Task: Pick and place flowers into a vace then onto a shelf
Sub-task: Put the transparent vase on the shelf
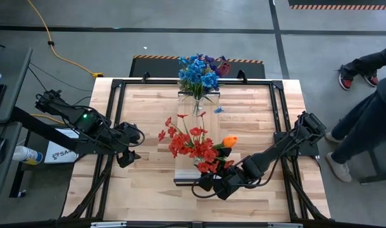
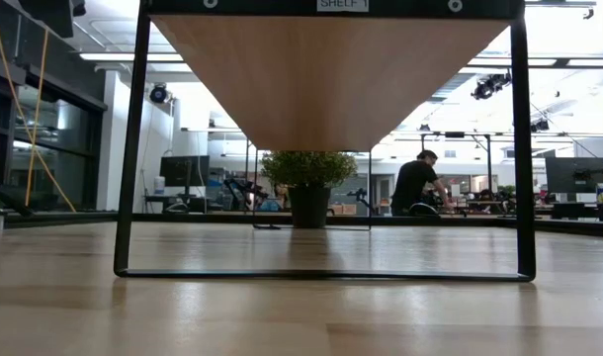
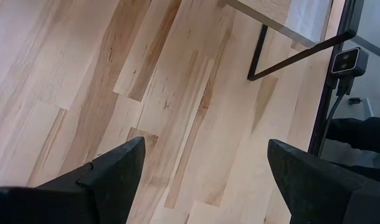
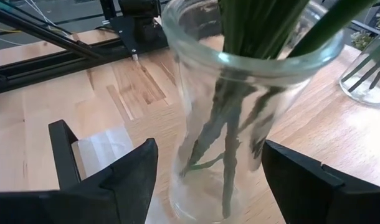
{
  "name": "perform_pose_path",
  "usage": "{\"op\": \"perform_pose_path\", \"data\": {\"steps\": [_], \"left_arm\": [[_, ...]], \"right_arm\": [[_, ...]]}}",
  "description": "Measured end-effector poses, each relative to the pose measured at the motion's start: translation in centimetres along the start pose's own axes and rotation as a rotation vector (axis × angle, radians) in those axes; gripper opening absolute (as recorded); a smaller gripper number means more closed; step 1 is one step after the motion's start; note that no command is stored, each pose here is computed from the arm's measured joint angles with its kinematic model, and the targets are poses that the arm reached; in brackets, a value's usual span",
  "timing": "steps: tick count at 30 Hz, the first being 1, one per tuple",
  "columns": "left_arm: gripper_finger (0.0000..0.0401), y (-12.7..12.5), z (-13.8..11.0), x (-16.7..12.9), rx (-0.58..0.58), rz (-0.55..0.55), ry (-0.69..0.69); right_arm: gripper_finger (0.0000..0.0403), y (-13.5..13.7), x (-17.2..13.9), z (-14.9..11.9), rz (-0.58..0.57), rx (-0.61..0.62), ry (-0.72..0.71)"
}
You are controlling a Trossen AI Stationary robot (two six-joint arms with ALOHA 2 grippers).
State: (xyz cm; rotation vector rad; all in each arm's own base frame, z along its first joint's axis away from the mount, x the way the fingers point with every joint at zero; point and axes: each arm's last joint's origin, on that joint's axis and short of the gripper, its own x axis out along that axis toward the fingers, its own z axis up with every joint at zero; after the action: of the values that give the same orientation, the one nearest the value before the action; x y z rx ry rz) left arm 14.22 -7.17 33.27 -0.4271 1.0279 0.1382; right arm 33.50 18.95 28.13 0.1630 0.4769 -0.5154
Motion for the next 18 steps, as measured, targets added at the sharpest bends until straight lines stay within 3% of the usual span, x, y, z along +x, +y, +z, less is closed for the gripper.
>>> {"op": "perform_pose_path", "data": {"steps": [18], "left_arm": [[0.0369,0.01,-0.01,0.0,0.001,0.001,0.0]], "right_arm": [[0.0271,0.02,-0.04,-0.15,0.021,-0.002,0.03]]}}
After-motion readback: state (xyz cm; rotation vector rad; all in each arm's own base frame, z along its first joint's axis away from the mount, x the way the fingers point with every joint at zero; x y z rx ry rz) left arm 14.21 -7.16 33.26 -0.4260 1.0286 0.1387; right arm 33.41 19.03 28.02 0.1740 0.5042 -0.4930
